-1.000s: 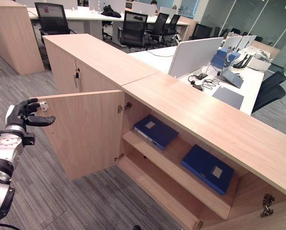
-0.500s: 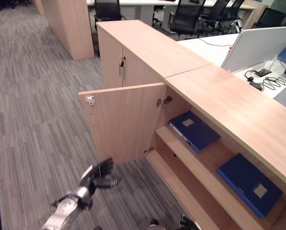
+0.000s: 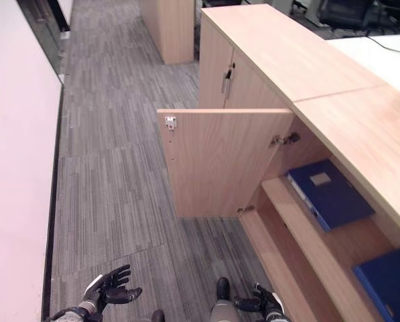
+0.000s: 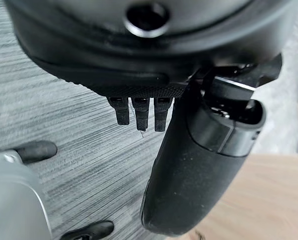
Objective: Put the empty folder in the office cabinet
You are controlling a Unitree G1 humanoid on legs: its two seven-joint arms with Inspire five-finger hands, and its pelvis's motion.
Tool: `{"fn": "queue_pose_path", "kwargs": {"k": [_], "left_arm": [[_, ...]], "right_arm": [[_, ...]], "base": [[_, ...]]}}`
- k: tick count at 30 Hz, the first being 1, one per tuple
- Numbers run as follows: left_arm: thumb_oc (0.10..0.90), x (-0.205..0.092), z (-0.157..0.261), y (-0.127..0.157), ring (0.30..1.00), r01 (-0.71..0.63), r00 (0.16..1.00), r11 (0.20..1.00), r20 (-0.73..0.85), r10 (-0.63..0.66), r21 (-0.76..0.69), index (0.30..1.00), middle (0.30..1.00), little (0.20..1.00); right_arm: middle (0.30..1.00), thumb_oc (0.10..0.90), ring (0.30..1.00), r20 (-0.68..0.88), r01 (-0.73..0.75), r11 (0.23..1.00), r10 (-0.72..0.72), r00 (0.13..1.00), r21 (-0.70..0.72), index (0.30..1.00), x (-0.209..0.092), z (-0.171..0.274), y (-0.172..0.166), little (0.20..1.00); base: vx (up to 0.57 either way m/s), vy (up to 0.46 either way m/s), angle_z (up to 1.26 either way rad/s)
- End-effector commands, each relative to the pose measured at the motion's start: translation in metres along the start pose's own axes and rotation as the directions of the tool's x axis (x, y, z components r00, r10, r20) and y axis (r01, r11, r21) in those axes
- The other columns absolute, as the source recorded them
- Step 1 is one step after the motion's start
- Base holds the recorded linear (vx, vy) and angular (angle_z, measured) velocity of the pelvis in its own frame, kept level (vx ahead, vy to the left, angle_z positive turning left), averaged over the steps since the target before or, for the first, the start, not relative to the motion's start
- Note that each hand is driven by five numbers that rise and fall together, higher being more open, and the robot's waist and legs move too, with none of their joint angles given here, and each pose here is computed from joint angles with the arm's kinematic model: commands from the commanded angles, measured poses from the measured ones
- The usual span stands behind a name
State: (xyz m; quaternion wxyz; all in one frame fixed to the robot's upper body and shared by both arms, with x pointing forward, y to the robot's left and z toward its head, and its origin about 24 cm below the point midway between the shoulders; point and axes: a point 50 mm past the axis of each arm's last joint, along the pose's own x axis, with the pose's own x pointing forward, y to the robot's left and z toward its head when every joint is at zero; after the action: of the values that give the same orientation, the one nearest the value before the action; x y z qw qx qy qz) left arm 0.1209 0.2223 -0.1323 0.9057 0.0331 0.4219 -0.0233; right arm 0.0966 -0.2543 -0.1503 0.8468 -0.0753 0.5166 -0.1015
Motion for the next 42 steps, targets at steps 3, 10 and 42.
{"fn": "queue_pose_path", "kwargs": {"k": [3,10,42], "left_arm": [[0.8,0.015,0.033,0.003,0.9,-0.027,0.994,0.999,0.104,0.023,0.041,0.9,0.9,0.9],[0.8,0.018,0.031,0.004,0.9,-0.054,0.996,0.999,0.073,0.054,0.006,0.9,0.9,0.9],[0.8,0.015,0.071,0.027,0.9,-0.13,0.961,0.99,0.237,0.14,-0.06,0.9,0.9,0.9]], "right_arm": [[0.9,0.8,0.9,-0.016,0.112,0.994,-0.112,0.994,-0.003,0.9,-0.004,-0.007,-0.037,0.9],[0.9,0.8,0.9,0.042,0.141,0.99,-0.141,0.989,-0.007,0.9,-0.001,0.015,-0.048,0.9],[0.9,0.8,0.9,0.025,0.024,0.999,-0.023,0.999,-0.034,0.9,-0.001,0.002,-0.012,0.9]], "base": [[0.21,-0.175,0.25],[0.13,-0.171,0.09],[0.12,0.065,-0.16]]}}
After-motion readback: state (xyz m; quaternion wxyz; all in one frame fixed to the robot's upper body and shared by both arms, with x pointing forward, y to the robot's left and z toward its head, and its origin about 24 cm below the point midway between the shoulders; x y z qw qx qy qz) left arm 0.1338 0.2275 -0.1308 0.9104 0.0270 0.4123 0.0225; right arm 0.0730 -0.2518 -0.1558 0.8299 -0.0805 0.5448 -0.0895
